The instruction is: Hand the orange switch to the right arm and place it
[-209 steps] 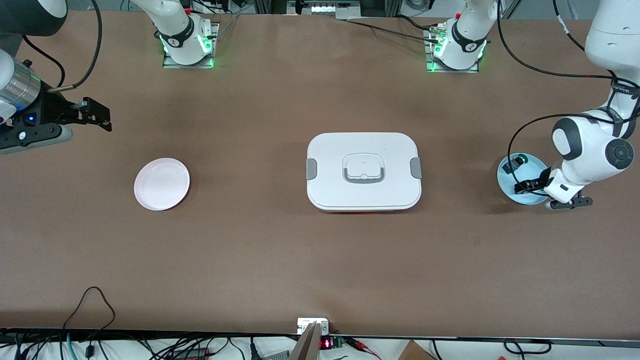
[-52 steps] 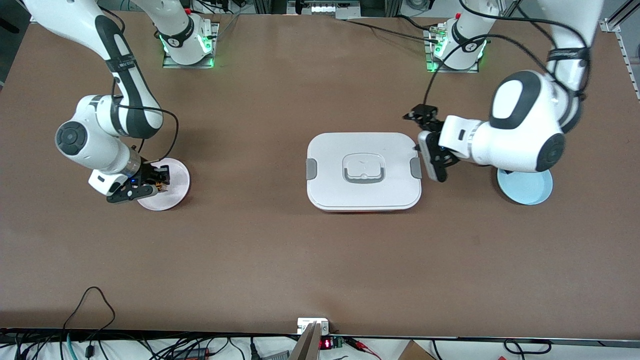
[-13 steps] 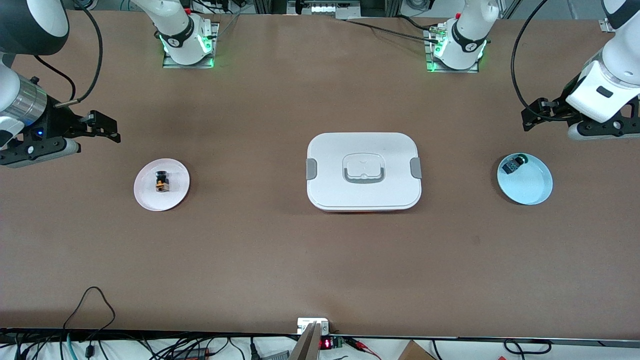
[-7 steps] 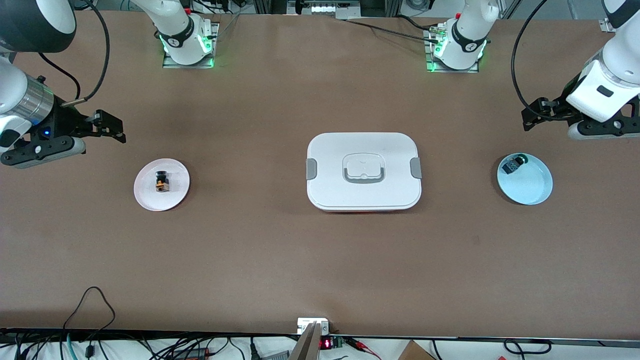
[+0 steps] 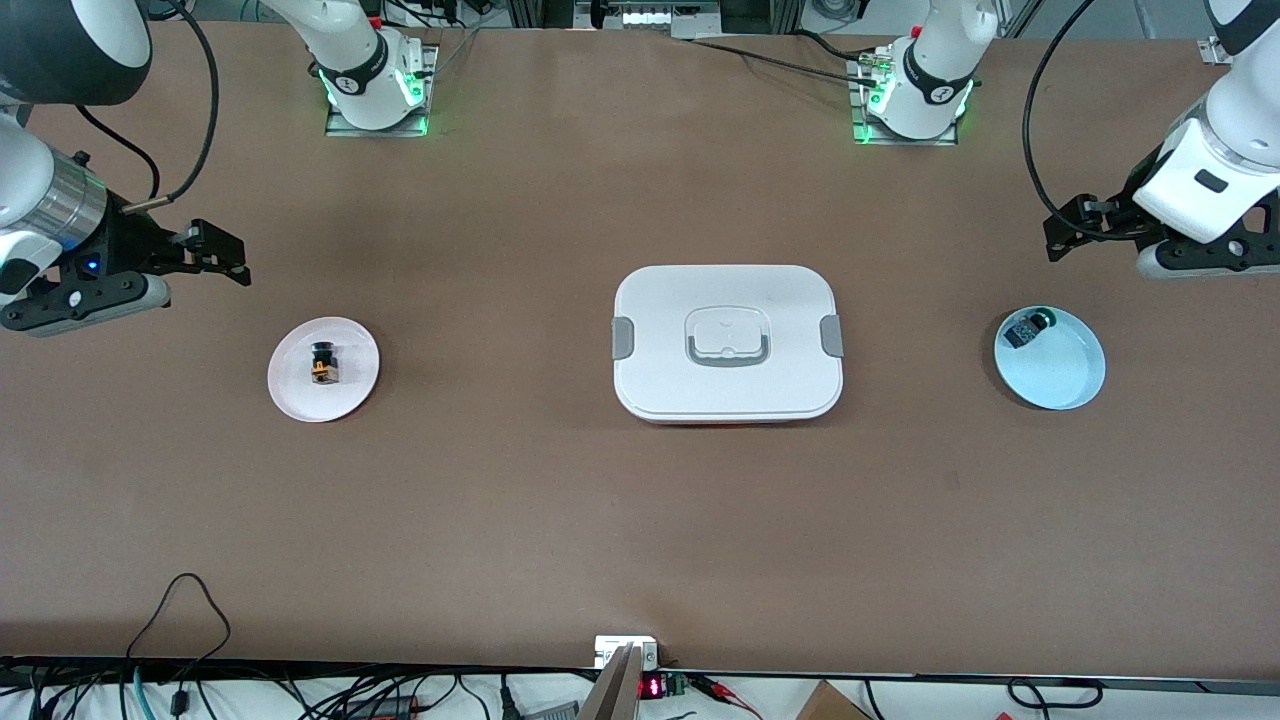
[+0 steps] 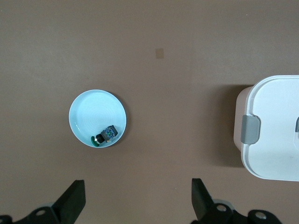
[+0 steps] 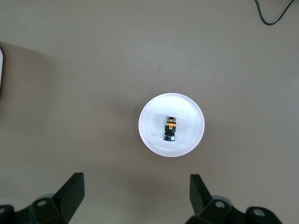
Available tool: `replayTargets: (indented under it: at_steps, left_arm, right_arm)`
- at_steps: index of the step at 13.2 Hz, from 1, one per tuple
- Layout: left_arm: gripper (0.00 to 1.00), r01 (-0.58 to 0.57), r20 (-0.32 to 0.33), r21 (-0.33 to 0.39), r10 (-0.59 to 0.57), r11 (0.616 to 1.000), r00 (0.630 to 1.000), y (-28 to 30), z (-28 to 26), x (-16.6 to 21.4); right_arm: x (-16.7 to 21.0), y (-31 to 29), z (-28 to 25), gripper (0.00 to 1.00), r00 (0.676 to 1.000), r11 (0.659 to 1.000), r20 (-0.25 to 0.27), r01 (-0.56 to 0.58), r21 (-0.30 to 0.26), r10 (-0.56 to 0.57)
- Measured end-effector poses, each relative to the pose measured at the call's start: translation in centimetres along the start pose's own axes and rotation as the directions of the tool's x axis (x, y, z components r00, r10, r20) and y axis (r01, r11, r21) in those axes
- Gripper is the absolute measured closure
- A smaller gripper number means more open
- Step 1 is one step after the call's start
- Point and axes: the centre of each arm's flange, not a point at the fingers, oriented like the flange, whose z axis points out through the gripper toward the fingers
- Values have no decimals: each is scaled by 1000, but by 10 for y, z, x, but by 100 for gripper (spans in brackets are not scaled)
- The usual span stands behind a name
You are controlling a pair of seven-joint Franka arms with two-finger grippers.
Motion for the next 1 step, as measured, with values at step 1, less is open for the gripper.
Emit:
replayTargets:
  at_steps: [1]
  left_arm:
    - [0,0,0,0,0,1000,1000,0,0,0]
  right_arm:
    - [0,0,0,0,1000,1000,0,0,0,0]
